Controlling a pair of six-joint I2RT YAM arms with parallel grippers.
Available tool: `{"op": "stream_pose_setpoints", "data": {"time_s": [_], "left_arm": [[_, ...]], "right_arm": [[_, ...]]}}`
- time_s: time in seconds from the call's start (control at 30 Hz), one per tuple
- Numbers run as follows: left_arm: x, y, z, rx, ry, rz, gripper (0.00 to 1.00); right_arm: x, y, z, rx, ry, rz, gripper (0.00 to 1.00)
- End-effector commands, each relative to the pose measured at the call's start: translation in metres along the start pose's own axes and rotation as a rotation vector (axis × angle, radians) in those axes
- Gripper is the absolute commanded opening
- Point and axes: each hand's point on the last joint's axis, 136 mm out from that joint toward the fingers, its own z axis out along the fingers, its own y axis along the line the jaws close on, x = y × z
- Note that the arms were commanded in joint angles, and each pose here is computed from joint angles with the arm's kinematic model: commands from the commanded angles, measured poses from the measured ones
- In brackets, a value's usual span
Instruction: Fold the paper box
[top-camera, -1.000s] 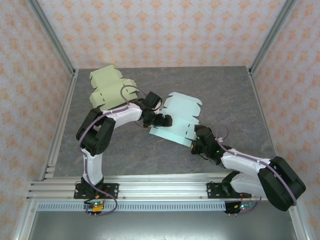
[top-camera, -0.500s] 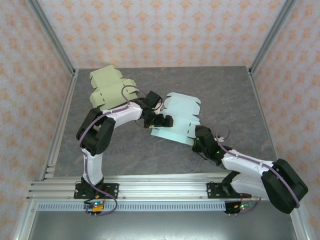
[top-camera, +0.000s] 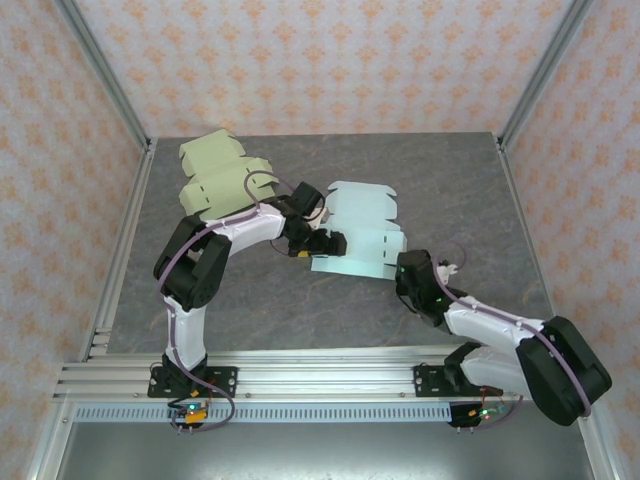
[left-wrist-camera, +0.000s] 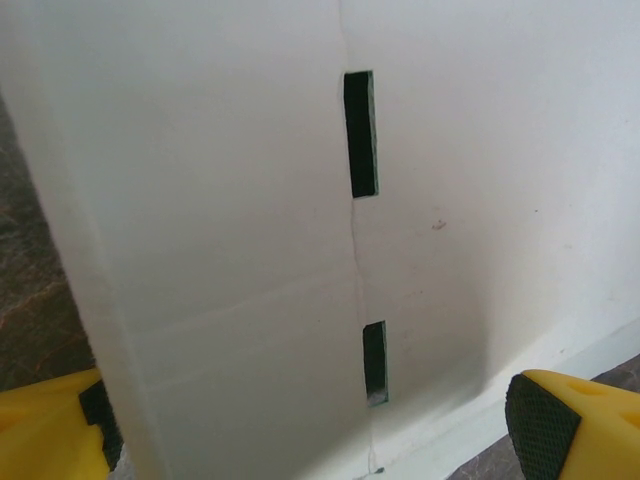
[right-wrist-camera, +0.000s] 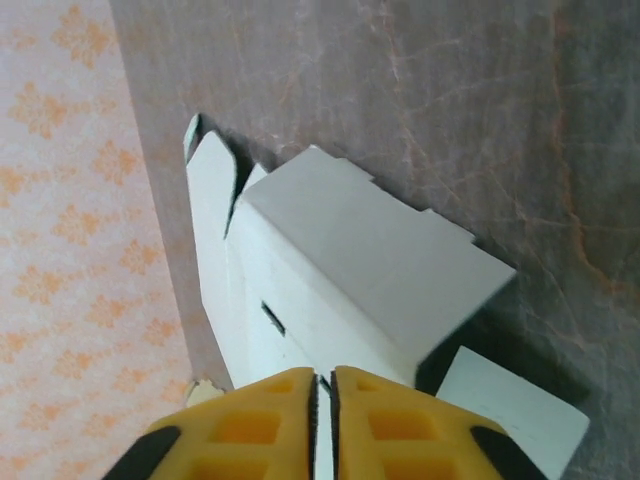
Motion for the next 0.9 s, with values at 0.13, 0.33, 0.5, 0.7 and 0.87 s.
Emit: {"op": "stream_pose_setpoints", "data": {"time_s": [0.13,0.33,0.5,0.7,0.87], "left_arm": [[-0.005,0.003,-0.018,-0.008,-0.031,-0.003,0.99],[-0.017,-0.002,-0.015,0.008,-0.070,-0.003,0.98],[-0.012,0.001,-0.004,-0.023,-0.043,0.006,0.97],[-0.008,0.000,0.001,-0.018,-0.023,0.012,0.97],[-0.006,0.003,0.010,-0.021,-0.002,0.007,0.96]], "right_arm": [[-0.022,0.000,-0.016,0.030,-0.044,-0.019,0.49],[-0.008,-0.015,-0.011,0.021,0.056,0.005,0.74],[0.010,-0.015,0.008,0.006,0.118,0.000,0.81],[0.015,0.003,0.029,-0.008,0.123,-0.140,0.69],[0.003,0.007,0.043,-0.048,0.096,-0.178,0.58]]}}
